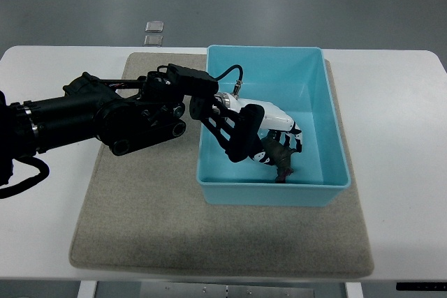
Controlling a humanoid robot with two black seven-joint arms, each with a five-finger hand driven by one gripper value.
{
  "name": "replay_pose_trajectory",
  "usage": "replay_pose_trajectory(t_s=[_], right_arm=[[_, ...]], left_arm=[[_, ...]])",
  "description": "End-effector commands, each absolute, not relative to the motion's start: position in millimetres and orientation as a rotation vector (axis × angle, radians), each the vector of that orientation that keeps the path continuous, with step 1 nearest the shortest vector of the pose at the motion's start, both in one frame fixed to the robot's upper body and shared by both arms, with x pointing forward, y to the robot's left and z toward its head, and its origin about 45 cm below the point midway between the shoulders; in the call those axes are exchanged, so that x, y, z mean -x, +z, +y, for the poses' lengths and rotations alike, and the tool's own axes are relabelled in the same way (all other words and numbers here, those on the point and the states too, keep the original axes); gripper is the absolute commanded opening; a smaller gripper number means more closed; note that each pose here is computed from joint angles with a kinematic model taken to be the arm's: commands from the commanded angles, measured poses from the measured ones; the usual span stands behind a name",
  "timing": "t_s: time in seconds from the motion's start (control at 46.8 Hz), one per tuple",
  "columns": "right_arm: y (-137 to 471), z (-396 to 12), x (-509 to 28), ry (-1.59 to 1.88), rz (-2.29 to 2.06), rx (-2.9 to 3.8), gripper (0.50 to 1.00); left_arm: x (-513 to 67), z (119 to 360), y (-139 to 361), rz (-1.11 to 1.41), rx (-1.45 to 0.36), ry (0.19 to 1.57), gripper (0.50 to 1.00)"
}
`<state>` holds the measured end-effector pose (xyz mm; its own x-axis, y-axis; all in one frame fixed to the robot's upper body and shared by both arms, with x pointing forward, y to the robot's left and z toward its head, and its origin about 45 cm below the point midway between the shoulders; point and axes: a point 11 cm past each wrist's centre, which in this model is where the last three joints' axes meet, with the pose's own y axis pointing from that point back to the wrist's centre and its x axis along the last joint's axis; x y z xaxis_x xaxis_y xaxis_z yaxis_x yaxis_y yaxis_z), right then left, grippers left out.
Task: Place brown hippo in blue box with left hand
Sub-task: 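Carry the hippo with the left hand down into the blue box, then open the left hand fingers to release the hippo in the box, then lift the left hand up and out of the box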
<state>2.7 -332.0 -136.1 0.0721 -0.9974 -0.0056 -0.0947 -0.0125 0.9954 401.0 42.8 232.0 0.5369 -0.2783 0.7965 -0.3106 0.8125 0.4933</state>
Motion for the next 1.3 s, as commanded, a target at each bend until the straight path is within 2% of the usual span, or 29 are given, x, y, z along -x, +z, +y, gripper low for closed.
replay_pose_trajectory(t_s=[0.0,0.149,0.214,0.235,0.32,0.384,0.448,0.534,0.619,0.705,0.747,0.811,0.875,0.961,1.153,1.196,1.281], right_arm=[[-136.1,-332.0,-2.8,-1.117,-1.222,-1.318,0.936],[-136.1,-332.0,-2.8,-1.116,-1.22,-1.319,0.936],[-136.1,-332.0,-2.8,-1.117,-1.222,-1.318,0.936],[-136.1,-332.0,-2.8,-1.117,-1.222,-1.318,0.936],[-136.1,-332.0,-2.8,-1.116,-1.22,-1.319,0.936],[-136.1,-332.0,-2.8,-1.117,-1.222,-1.318,0.936],[-136.1,-332.0,-2.7,-1.116,-1.22,-1.319,0.936],[-136.1,-332.0,-2.8,-1.116,-1.22,-1.319,0.936],[-136.1,-332.0,-2.8,-1.116,-1.22,-1.319,0.936],[-136.1,-332.0,-2.7,-1.115,-1.219,-1.319,0.936],[-136.1,-332.0,-2.7,-1.115,-1.219,-1.319,0.936],[-136.1,-332.0,-2.8,-1.116,-1.22,-1.319,0.936],[-136.1,-332.0,-2.7,-1.115,-1.219,-1.319,0.936],[-136.1,-332.0,-2.7,-1.115,-1.219,-1.319,0.936],[-136.1,-332.0,-2.7,-1.115,-1.219,-1.319,0.936],[-136.1,-332.0,-2.7,-1.115,-1.219,-1.319,0.936],[-136.1,-332.0,-2.8,-1.116,-1.22,-1.319,0.936]], left_arm=[[-399.6,42.8,229.1,-1.016,-0.649,0.022,0.5],[-398.4,40.9,227.1,-1.023,-0.625,0.047,0.5],[-398.8,39.9,227.6,-1.026,-0.61,0.068,0.64],[-399.1,39.8,228.1,-1.03,-0.607,0.073,0.67],[-399.3,40.4,228.1,-1.03,-0.605,0.077,0.754],[-399.0,40.1,228.2,-1.029,-0.603,0.077,0.784],[-399.3,39.0,230.3,-1.028,-0.593,0.084,0.848],[-399.6,38.8,231.2,-1.028,-0.591,0.086,0.878],[-399.1,38.5,231.0,-1.027,-0.589,0.086,0.887],[-399.6,38.0,232.6,-1.025,-0.583,0.092,0.923],[-400.9,39.0,234.3,-1.026,-0.581,0.099,0.924],[-406.1,39.3,244.3,-1.024,-0.558,0.137,0.93],[-413.0,37.1,260.8,-1.017,-0.515,0.191,0.96],[-425.0,37.9,286.0,-1.003,-0.453,0.28,0.962],[-457.9,68.4,332.9,-0.889,-0.335,0.512,0.969],[-462.3,76.5,340.0,-0.848,-0.306,0.554,0.992],[-472.0,96.1,350.3,-0.749,-0.25,0.641,0.996]])
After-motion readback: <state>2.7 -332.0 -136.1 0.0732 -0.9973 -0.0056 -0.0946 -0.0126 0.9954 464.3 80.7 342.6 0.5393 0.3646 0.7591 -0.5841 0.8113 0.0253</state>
